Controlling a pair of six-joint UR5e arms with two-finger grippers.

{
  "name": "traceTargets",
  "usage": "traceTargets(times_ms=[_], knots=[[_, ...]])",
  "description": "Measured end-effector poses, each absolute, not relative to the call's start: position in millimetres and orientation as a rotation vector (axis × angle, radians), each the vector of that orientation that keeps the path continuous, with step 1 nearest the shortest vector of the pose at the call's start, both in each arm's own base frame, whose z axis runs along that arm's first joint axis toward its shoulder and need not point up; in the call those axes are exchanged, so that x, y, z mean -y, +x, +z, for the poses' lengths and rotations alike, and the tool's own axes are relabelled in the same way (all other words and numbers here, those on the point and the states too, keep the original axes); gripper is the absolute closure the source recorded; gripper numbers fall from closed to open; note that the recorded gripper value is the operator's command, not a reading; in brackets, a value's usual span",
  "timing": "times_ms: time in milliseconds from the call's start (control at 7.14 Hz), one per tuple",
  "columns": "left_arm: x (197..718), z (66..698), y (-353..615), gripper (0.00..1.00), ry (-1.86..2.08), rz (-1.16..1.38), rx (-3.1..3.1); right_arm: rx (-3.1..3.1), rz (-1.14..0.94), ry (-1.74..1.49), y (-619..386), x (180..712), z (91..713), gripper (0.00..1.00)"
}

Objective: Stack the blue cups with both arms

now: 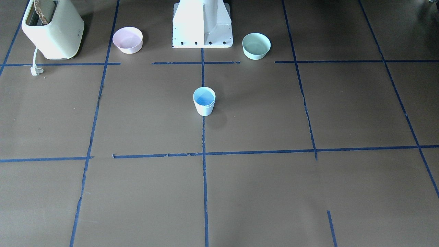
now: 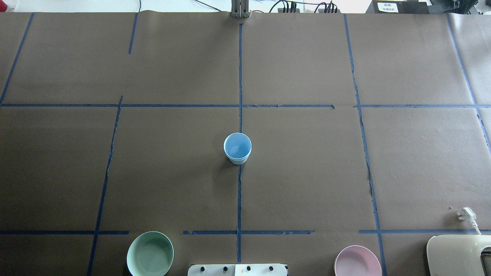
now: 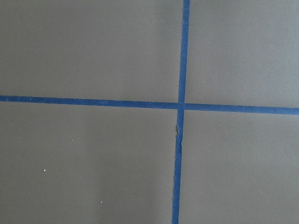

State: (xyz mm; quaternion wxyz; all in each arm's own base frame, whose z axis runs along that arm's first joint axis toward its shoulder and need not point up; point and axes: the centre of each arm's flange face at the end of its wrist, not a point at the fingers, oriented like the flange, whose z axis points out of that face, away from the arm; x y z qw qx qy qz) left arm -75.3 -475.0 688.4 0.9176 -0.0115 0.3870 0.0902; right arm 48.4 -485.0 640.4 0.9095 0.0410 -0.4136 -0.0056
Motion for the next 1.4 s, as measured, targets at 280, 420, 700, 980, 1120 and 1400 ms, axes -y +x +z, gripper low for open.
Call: traceTargets(times_ms=[280, 420, 700, 980, 1120, 1400], knots=[[476.2, 694.7, -75.0, 0.0, -0.015, 0.172, -0.798, 0.854, 0.0, 0.076, 51.6, 480.1, 644.5, 0.0], [476.9, 694.4, -74.9, 0.0, -0.016, 0.164, -0.797, 0.853, 0.005, 0.071, 52.9, 477.6, 647.1, 0.0], [477.6, 693.6, -74.9, 0.0, -0.017, 0.156, -0.797, 0.852, 0.016, 0.068, 57.5, 474.3, 650.4, 0.0], [478.6, 692.5, -75.0, 0.0, -0.016, 0.155, -0.795, 0.845, 0.024, 0.06, 61.2, 471.4, 657.0, 0.0], [479.3, 691.8, -75.0, 0.0, -0.014, 0.155, -0.795, 0.839, 0.025, 0.057, 62.9, 470.3, 661.2, 0.0], [479.6, 691.6, -75.0, 0.0, -0.014, 0.155, -0.795, 0.821, 0.028, 0.05, 65.3, 469.3, 668.1, 0.0]])
